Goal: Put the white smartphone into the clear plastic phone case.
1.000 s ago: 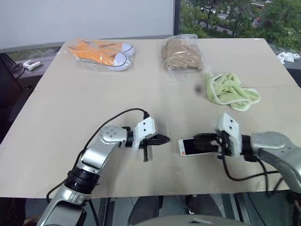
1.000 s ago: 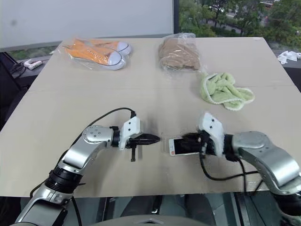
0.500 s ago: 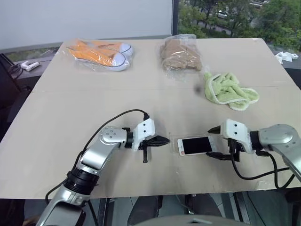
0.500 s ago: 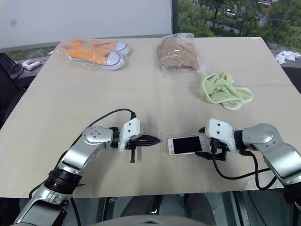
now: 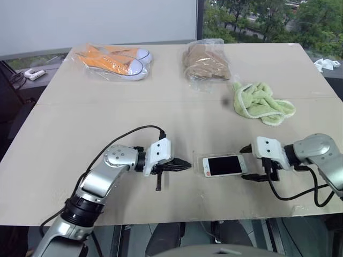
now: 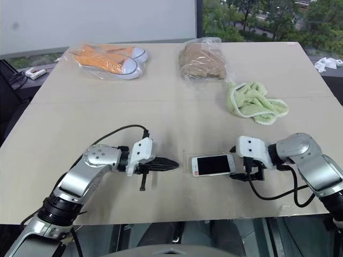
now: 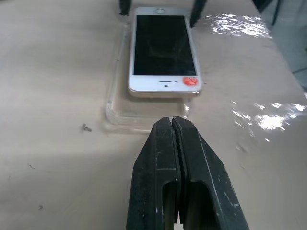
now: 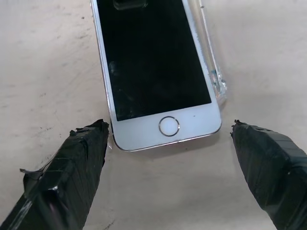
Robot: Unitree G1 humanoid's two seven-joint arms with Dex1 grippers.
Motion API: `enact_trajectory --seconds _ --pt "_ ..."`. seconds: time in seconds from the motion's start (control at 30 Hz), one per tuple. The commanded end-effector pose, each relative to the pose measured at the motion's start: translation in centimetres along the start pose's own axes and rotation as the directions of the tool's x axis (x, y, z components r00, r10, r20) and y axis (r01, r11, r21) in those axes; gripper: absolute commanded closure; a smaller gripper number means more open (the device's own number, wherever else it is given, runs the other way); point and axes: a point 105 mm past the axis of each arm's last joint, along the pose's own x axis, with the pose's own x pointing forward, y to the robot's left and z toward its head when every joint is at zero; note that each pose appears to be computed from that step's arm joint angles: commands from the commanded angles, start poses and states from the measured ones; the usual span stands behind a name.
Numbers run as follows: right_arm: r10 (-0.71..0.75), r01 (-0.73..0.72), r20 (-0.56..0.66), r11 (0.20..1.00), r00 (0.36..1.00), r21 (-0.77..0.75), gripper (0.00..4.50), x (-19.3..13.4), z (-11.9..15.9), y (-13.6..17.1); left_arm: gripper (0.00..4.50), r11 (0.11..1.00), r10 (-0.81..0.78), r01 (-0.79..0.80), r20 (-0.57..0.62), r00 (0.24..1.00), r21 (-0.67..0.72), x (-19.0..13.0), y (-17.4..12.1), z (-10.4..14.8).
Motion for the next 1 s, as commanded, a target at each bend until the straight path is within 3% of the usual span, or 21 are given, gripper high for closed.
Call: enact_trajectory --seconds 0.03,0.1,0.2,0.27,0.37,0.43,0.6,0.73,0.93,1.0 --pt "0.000 0.001 0.021 0.999 1.000 -0.038 0.07 -0.2 0.9 -0.1 4.50 0.999 -0.012 0.012 0.006 1.000 0.044 -0.7 -0.1 0.6" --pt "0.000 0.000 0.024 0.999 1.000 -0.037 0.46 -0.2 0.9 -0.1 4.50 0.999 -0.006 0.006 0.000 1.000 0.044 -0.8 0.0 0.3" --pt "-0.001 0.002 0.029 0.999 1.000 -0.037 1.66 -0.2 1.0 -0.1 4.50 0.999 -0.002 0.003 -0.010 1.000 0.044 -0.9 0.1 0.0" --pt "-0.002 0.003 0.035 0.999 0.999 -0.037 2.15 -0.2 1.1 -0.2 4.50 0.999 -0.002 0.002 -0.014 1.000 0.044 -0.9 0.2 -0.3" --pt "-0.004 0.006 0.044 0.999 0.999 -0.034 3.87 -0.3 1.4 -0.2 4.50 0.999 0.000 0.000 -0.017 1.000 0.044 -0.8 0.2 -0.6" --pt "-0.007 0.008 0.055 1.000 0.998 -0.023 4.39 -0.5 1.6 -0.2 4.50 0.999 0.002 -0.001 -0.018 1.000 0.045 -0.8 0.2 -0.7" --pt "-0.008 0.010 0.059 1.000 0.998 -0.029 4.39 -0.7 1.9 -0.3 4.50 0.999 0.004 -0.003 -0.018 1.000 0.046 -0.7 0.3 -0.8" --pt "-0.010 0.012 0.018 0.996 1.000 -0.092 3.11 -1.4 1.8 -0.7 4.50 0.999 0.009 -0.008 -0.015 1.000 0.046 -0.6 0.2 -1.0" --pt "0.029 -0.020 0.034 0.970 0.999 -0.243 0.25 -2.3 4.4 -1.4 4.50 0.999 0.023 -0.023 -0.013 1.000 0.047 -0.6 0.2 -1.3" --pt "0.087 -0.087 -0.015 0.941 0.996 -0.329 0.08 -1.9 4.4 -0.8 4.50 0.998 0.029 -0.028 -0.016 0.999 0.048 -0.6 0.3 -1.3"
